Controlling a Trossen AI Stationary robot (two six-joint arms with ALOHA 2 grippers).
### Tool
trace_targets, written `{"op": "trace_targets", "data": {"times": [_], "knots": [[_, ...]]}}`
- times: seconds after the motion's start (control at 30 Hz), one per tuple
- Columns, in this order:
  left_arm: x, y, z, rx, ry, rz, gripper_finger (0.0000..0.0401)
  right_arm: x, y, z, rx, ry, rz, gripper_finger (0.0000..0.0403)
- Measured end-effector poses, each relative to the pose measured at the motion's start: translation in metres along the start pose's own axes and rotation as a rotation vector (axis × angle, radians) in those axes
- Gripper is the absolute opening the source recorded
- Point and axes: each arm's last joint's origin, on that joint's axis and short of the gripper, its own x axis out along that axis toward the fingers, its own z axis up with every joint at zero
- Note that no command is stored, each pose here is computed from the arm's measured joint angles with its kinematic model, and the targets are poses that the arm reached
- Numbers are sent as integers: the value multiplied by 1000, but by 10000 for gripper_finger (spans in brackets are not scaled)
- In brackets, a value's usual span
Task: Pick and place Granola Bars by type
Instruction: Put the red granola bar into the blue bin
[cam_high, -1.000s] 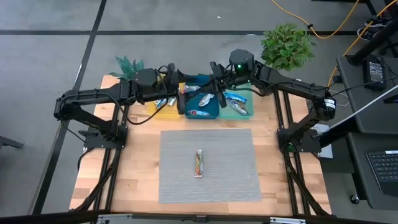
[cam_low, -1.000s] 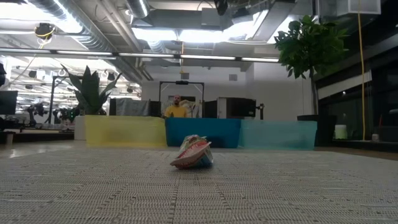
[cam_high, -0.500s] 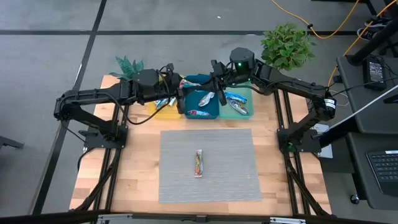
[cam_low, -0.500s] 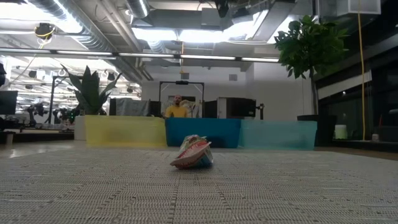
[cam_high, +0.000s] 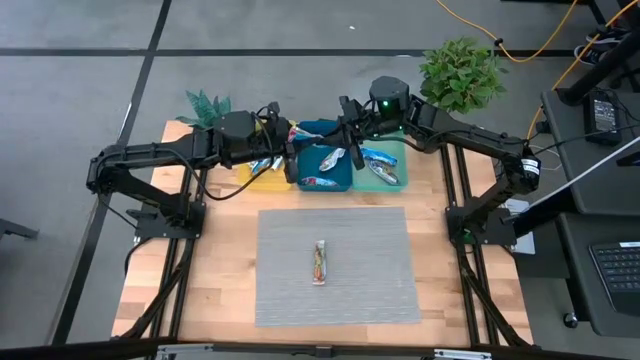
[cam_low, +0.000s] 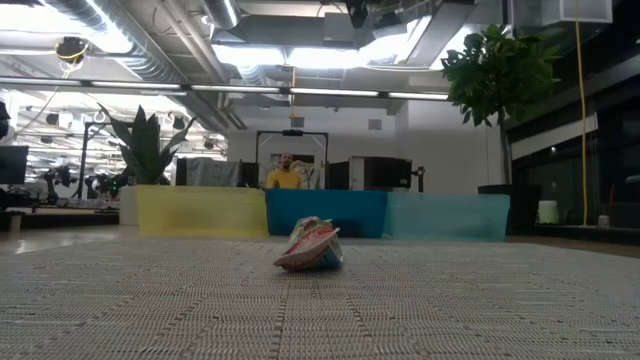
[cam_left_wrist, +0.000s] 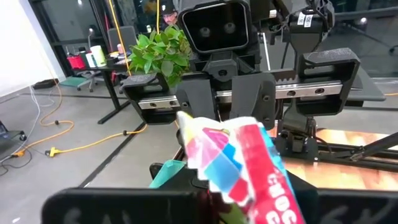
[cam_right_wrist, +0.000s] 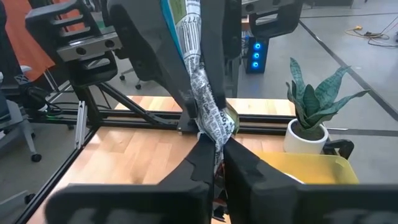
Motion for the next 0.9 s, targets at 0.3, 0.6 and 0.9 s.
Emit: {"op": "trace_targets", "data": {"times": [0.3, 0.6, 0.9], "knots": [[0, 0, 0, -7, 1, -8, 32, 0, 1, 0, -4, 2, 18, 50], [0, -1, 0, -16, 1, -26, 26, 0, 1, 0, 0, 2, 27, 75], [0, -1, 0, -14, 2, -26, 22, 0, 1, 0, 0, 2, 27, 81]]}}
